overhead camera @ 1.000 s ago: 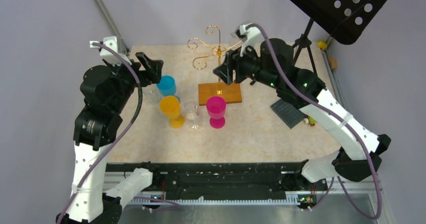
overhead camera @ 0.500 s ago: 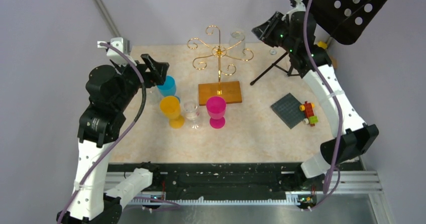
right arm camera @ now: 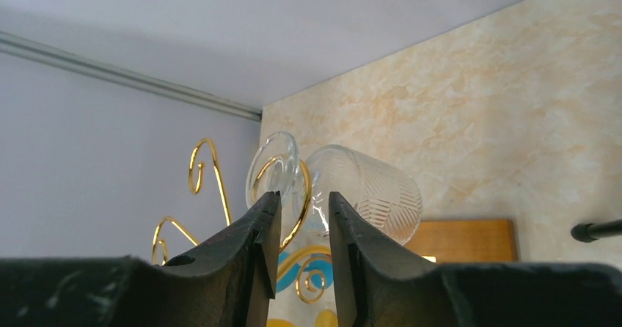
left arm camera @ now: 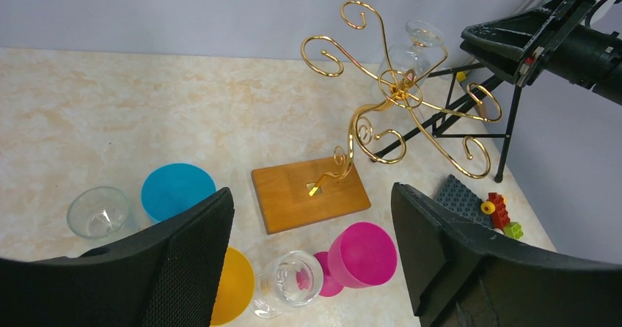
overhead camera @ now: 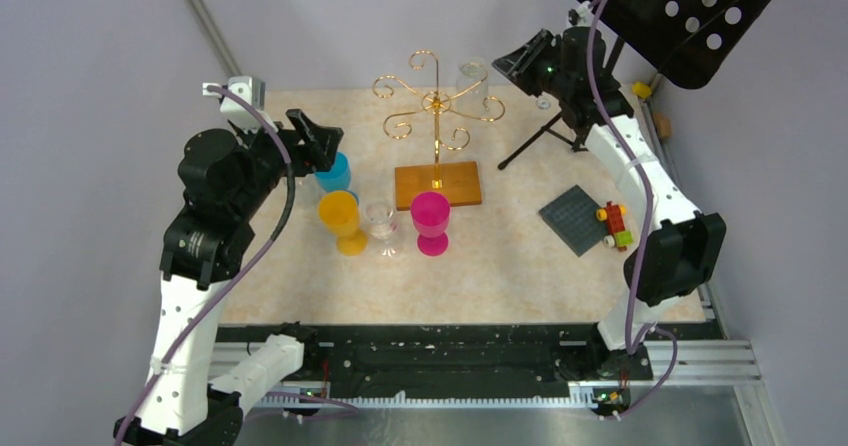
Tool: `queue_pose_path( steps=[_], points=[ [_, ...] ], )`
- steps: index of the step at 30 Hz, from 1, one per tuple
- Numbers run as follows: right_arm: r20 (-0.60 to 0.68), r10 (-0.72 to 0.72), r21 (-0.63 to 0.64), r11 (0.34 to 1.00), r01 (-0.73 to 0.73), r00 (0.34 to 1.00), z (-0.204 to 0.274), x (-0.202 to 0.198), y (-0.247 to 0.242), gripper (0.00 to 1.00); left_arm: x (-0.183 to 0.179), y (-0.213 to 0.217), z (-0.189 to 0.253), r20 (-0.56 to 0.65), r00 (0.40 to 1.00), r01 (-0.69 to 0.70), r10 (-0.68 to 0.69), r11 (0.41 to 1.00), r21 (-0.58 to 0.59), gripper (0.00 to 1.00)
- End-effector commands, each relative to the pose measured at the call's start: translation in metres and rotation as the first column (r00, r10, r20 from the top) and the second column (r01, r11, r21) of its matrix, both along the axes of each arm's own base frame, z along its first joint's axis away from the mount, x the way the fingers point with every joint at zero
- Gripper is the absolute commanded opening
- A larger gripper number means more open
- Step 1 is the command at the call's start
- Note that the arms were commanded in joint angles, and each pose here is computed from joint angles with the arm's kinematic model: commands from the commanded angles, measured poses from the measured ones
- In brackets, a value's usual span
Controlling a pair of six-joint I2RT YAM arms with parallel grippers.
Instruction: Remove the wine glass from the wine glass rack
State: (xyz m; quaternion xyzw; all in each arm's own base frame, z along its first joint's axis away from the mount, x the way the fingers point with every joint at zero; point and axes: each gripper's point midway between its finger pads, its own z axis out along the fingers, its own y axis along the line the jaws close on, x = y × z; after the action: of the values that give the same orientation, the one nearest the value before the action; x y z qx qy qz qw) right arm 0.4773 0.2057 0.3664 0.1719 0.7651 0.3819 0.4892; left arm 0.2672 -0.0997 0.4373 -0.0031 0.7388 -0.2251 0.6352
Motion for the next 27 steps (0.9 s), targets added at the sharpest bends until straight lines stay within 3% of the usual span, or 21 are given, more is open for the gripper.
queue_pose_path(
  steps=[1, 27],
  points=[
    [0.069, 0.056, 0.084, 0.995, -0.062, 0.996, 0.023, 0.004, 0.016, 0.28, 0.0, -0.002, 0.014, 0.059, 0.998, 0.009, -0.008, 1.0, -0.019, 0.82],
    [0.056, 0.123, 0.141, 0.981, -0.13, 0.991, 0.013, 0.014, 0.034, 0.19, 0.006, 0.006, 0.006, 0.042, 0.999, -0.034, 0.033, 0.999, 0.017, 0.82]
  ],
)
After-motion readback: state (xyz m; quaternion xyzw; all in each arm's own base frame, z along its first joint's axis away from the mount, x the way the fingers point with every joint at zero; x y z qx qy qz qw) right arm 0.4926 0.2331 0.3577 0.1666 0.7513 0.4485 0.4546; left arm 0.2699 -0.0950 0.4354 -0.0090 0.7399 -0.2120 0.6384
